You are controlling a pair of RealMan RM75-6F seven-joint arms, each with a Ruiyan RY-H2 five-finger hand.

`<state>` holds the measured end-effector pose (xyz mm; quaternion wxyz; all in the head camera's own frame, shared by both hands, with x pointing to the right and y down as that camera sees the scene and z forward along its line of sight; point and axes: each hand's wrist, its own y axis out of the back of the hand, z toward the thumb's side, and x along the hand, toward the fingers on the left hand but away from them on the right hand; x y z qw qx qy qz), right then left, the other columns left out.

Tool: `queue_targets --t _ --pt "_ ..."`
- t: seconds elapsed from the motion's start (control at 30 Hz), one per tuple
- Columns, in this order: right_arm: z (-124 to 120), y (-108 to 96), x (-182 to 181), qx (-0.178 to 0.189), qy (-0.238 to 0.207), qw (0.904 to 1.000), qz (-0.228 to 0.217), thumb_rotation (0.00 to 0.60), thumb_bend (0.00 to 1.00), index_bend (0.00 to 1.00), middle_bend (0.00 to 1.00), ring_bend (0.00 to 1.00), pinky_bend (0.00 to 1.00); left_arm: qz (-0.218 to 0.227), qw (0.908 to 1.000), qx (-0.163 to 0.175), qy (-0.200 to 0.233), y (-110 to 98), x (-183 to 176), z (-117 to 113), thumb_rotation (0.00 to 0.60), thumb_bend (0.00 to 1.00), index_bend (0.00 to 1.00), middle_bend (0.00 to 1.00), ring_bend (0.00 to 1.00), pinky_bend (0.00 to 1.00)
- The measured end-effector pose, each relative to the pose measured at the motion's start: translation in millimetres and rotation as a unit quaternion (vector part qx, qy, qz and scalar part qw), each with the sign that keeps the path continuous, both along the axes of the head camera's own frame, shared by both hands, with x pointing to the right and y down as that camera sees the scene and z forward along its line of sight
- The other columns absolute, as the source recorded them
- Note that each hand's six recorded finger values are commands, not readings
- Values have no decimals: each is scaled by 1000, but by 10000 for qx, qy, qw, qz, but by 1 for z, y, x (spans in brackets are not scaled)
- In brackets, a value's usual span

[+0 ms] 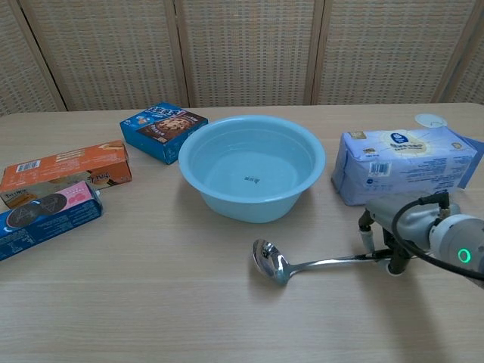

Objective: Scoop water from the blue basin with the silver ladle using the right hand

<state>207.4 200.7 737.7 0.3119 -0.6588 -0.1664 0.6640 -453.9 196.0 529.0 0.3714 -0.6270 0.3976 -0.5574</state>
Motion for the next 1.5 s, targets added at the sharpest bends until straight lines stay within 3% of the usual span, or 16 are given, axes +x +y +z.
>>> queue_targets --t 0.37,0.97,1.23,1.5 --pt "-30 -14 11 -12 -291 9993 225 600 891 700 985 997 1000 18 10000 12 -11 1 1 -1 600 0 0 0 0 0" --pt "-81 -33 -5 -30 -688 9975 157 600 891 700 985 997 1000 -38 10000 2 17 -1 -2 -1 600 0 0 0 0 0" --pt "-110 -59 -25 41 -765 9969 161 600 891 701 985 997 1000 -107 9999 -37 23 -4 -5 1 600 0 0 0 0 0" --pt "-130 -97 -54 212 -610 9978 159 600 891 701 985 997 1000 -191 9998 -93 -4 -10 -9 5 600 0 0 0 0 0"
